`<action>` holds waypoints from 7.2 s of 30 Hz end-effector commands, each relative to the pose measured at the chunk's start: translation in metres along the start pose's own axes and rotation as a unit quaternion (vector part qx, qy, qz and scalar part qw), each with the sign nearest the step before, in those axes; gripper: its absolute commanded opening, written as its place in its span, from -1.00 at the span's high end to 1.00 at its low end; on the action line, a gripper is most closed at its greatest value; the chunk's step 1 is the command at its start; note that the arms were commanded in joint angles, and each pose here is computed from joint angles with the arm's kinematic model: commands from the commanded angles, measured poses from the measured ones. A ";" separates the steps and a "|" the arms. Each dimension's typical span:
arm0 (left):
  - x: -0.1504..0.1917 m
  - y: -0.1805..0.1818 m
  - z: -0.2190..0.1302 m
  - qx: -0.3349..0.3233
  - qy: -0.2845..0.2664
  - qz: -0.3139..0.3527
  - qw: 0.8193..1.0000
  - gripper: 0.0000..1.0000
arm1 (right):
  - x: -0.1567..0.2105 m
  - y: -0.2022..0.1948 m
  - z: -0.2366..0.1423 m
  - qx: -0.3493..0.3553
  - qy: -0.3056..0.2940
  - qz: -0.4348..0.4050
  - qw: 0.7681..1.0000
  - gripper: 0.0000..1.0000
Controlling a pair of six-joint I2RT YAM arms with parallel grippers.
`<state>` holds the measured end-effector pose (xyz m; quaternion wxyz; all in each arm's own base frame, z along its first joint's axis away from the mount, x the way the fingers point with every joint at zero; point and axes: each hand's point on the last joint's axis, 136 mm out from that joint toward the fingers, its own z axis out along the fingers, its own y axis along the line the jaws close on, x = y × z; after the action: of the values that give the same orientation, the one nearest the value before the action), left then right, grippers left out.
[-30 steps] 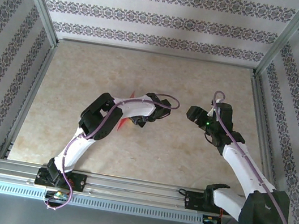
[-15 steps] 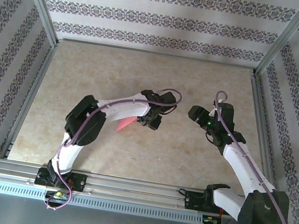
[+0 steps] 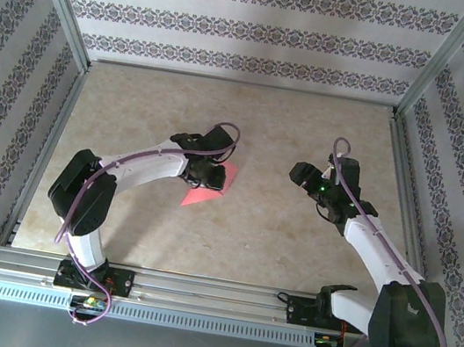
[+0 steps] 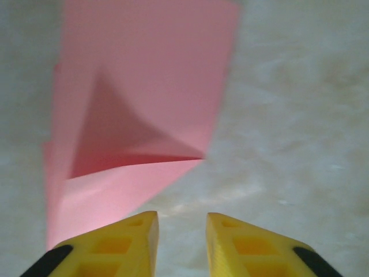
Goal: Fold a paper plane with a square sheet of paper (pick it up from the middle)
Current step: Turn over the paper at the center of the table, then fold the wing for the fifth time at the center of the table.
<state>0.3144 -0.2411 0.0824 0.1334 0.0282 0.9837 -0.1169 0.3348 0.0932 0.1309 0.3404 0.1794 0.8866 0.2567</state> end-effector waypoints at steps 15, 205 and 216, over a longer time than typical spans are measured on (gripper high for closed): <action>-0.004 0.069 0.043 -0.087 0.016 -0.066 0.994 0.74 | 0.010 0.002 0.007 -0.022 0.020 0.025 0.999 -0.56; 0.041 -0.120 0.072 0.103 -0.265 0.479 0.830 0.61 | 0.121 -0.002 0.062 0.051 0.207 0.284 0.935 0.40; 0.047 -0.119 0.072 0.113 -0.257 0.485 0.828 0.60 | 0.112 0.003 0.065 0.038 0.210 0.270 0.939 0.53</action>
<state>0.2858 -0.3654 0.0285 0.4147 0.4735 0.7652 -0.1356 0.2986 0.1738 0.0337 0.0593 0.3746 0.8616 0.3373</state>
